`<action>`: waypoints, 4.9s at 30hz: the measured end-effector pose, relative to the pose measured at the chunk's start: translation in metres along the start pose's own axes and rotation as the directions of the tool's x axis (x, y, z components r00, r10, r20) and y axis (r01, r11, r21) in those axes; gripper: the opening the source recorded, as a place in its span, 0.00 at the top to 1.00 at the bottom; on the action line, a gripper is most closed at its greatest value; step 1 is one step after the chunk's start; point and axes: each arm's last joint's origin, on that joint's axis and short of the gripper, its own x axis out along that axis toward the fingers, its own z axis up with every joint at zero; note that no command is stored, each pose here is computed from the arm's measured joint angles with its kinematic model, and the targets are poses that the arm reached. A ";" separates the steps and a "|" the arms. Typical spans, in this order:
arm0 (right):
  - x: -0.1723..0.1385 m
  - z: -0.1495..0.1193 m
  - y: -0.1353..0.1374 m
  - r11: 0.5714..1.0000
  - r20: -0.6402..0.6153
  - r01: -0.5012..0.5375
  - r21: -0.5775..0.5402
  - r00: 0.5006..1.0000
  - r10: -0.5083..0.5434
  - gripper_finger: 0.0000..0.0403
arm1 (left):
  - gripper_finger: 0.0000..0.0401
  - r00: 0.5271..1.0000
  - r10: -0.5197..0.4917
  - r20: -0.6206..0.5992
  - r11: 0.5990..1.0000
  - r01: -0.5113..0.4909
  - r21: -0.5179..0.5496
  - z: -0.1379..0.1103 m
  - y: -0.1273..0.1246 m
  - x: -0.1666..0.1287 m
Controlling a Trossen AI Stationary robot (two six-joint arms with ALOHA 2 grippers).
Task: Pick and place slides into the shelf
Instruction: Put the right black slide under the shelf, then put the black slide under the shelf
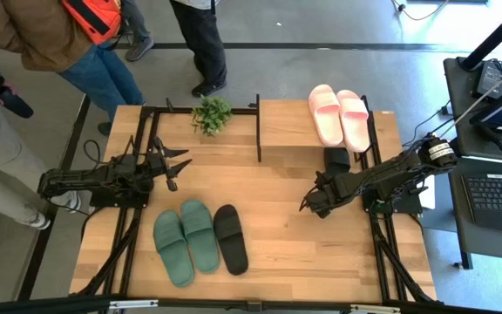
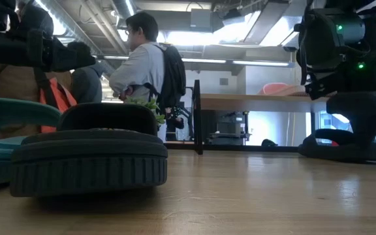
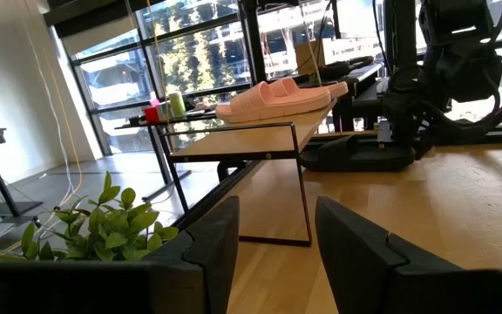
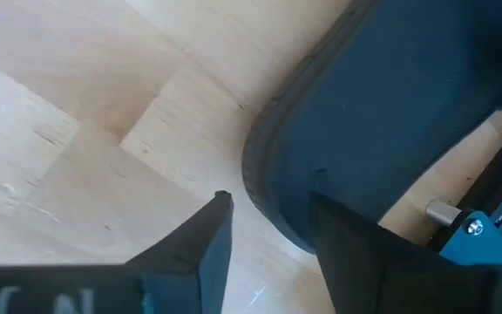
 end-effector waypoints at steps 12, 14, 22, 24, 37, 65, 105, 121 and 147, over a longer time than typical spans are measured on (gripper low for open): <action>0.000 0.000 0.001 0.998 0.005 -0.008 -0.057 1.000 0.008 0.76 | 0.64 1.000 0.000 0.000 1.000 0.000 0.000 0.000 0.000 0.000; 0.000 0.001 0.001 0.997 0.007 -0.011 -0.079 1.000 0.011 0.76 | 0.64 1.000 0.000 0.000 1.000 0.000 0.000 0.000 0.000 0.000; 0.009 0.001 0.007 0.991 -0.008 0.034 -0.133 0.999 -0.035 0.77 | 0.64 1.000 0.000 -0.001 1.000 0.000 0.000 0.000 0.000 0.000; 0.012 0.002 0.008 0.989 0.000 0.055 -0.138 0.998 -0.055 0.77 | 0.64 1.000 0.000 0.000 1.000 0.000 0.000 0.000 0.000 0.000; 0.018 0.003 0.010 0.987 0.031 0.110 -0.120 0.994 -0.107 0.94 | 0.64 1.000 0.000 0.000 1.000 0.000 0.000 0.000 0.000 0.000; 0.025 0.031 -0.016 0.956 0.008 0.236 -0.174 0.971 -0.238 0.97 | 0.64 1.000 0.000 0.000 1.000 0.000 0.000 0.000 0.000 0.000; 0.037 0.062 -0.045 0.876 -0.098 0.164 -0.454 0.968 -0.232 0.97 | 0.64 1.000 0.000 -0.001 1.000 0.000 0.000 0.000 0.000 0.000; 0.036 0.060 -0.046 0.894 -0.120 0.169 -0.414 0.964 -0.238 0.82 | 0.64 1.000 0.000 0.000 1.000 0.000 0.000 0.000 0.000 0.000; 0.015 0.050 -0.029 0.913 -0.077 0.216 -0.348 0.963 -0.257 0.72 | 0.64 1.000 0.000 0.000 1.000 0.000 0.000 0.000 0.000 0.000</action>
